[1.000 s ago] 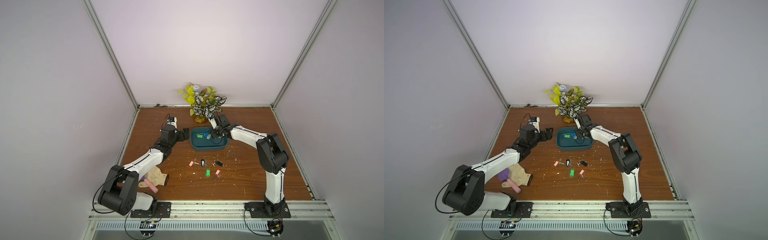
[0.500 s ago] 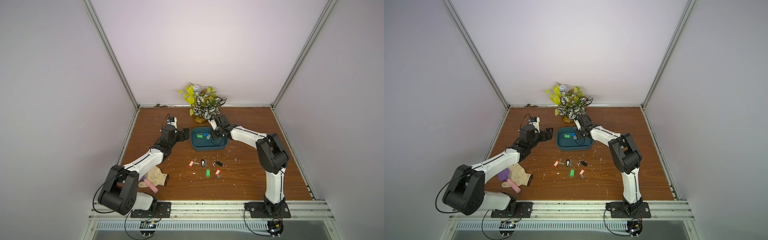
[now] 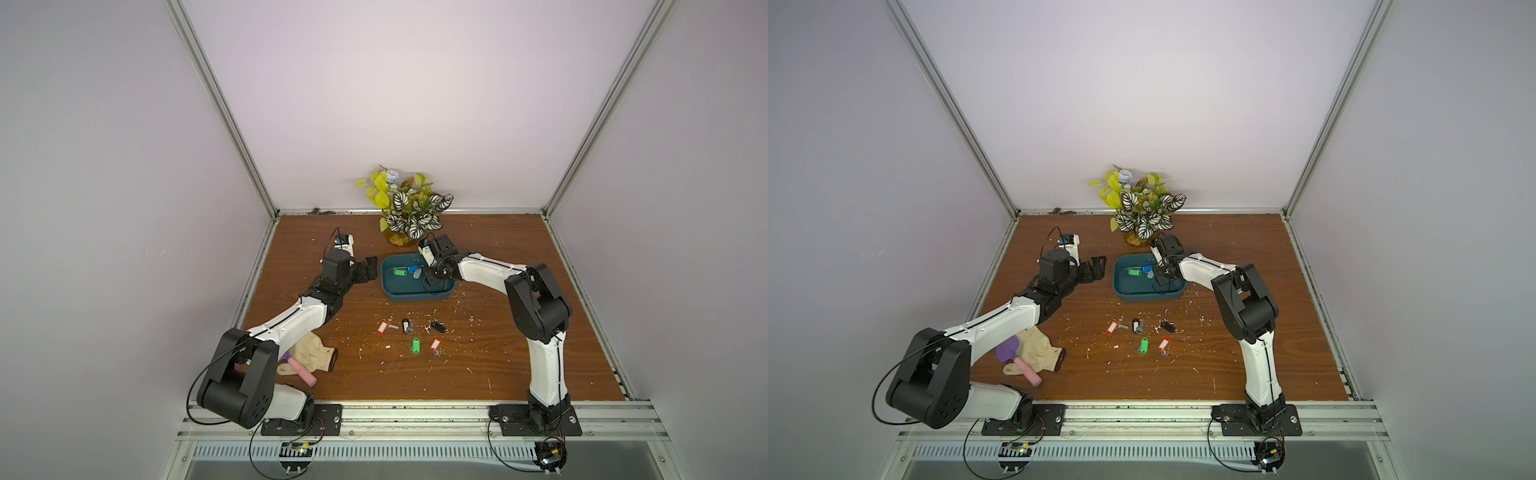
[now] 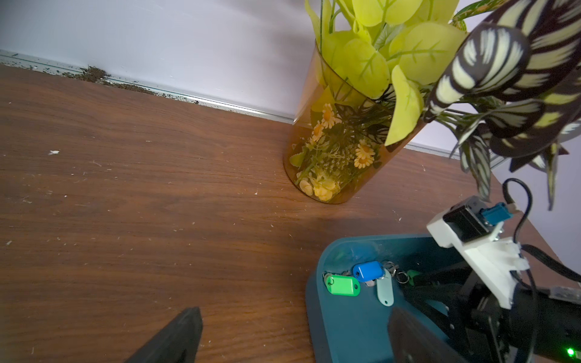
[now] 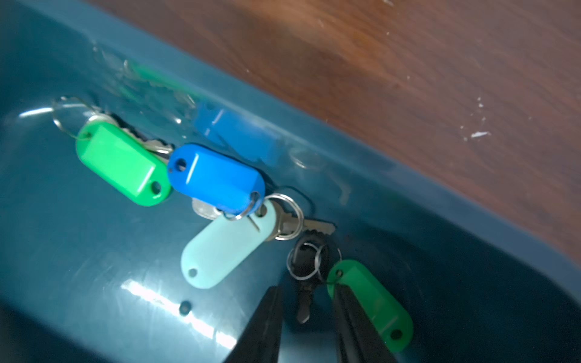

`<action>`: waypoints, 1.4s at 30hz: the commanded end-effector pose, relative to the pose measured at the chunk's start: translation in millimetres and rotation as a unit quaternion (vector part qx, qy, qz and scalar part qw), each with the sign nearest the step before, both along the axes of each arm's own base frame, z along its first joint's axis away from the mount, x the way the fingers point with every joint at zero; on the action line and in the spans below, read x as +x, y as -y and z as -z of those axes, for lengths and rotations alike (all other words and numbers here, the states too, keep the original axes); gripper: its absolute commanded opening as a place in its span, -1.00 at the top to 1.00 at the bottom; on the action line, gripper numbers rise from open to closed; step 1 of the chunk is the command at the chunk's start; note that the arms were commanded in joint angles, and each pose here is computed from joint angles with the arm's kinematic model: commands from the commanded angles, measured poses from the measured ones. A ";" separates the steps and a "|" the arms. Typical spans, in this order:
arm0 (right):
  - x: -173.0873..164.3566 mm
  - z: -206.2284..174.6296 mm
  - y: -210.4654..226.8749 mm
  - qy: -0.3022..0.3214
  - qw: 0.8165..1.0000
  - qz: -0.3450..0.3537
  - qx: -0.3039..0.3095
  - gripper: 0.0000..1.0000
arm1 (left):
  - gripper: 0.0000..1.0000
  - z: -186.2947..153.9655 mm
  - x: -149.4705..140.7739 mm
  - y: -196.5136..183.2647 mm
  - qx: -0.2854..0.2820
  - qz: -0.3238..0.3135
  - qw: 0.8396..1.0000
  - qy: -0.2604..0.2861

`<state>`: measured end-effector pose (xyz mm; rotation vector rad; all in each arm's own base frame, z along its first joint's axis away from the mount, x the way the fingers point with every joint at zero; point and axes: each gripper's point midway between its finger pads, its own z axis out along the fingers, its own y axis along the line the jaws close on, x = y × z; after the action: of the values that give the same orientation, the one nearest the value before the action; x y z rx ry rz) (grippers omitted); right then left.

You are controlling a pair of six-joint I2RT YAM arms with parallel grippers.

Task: Take the keys out of the storage box
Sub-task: Pick up the key from the storage box.

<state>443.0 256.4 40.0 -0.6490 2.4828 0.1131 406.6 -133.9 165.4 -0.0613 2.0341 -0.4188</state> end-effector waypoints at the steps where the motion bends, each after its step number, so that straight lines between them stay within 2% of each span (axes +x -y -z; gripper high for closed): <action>1: 6.2 -2.2 4.4 0.007 1.000 0.002 -0.008 0.30 | -0.92 -6.6 7.0 -4.8 0.003 -0.006 1.000 0.008; 11: 18.5 7.1 -3.4 0.004 1.000 -0.001 -0.003 0.31 | -0.92 -4.7 7.8 -6.6 0.004 -0.008 1.000 0.006; 18: 20.5 -1.3 -4.2 0.012 1.000 -0.001 0.001 0.81 | -0.92 -3.2 8.9 -8.5 0.005 -0.010 1.000 0.004; 23: 20.1 -20.4 -3.4 0.027 1.000 -0.002 0.009 1.00 | -0.92 -3.3 9.2 -8.0 0.003 -0.008 1.000 0.004; 34: 12.5 -81.9 -5.9 0.076 0.996 -0.015 0.053 1.00 | -0.92 -6.3 7.4 -4.9 -0.004 0.000 1.000 0.006; 42: -11.7 -119.3 -12.9 0.092 0.988 -0.052 0.109 1.00 | -0.92 -13.8 3.7 5.3 -0.015 0.031 0.999 0.016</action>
<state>439.8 263.1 128.8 -0.6403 2.3000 0.2499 406.9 -135.4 159.9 -0.0476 2.0520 -0.4503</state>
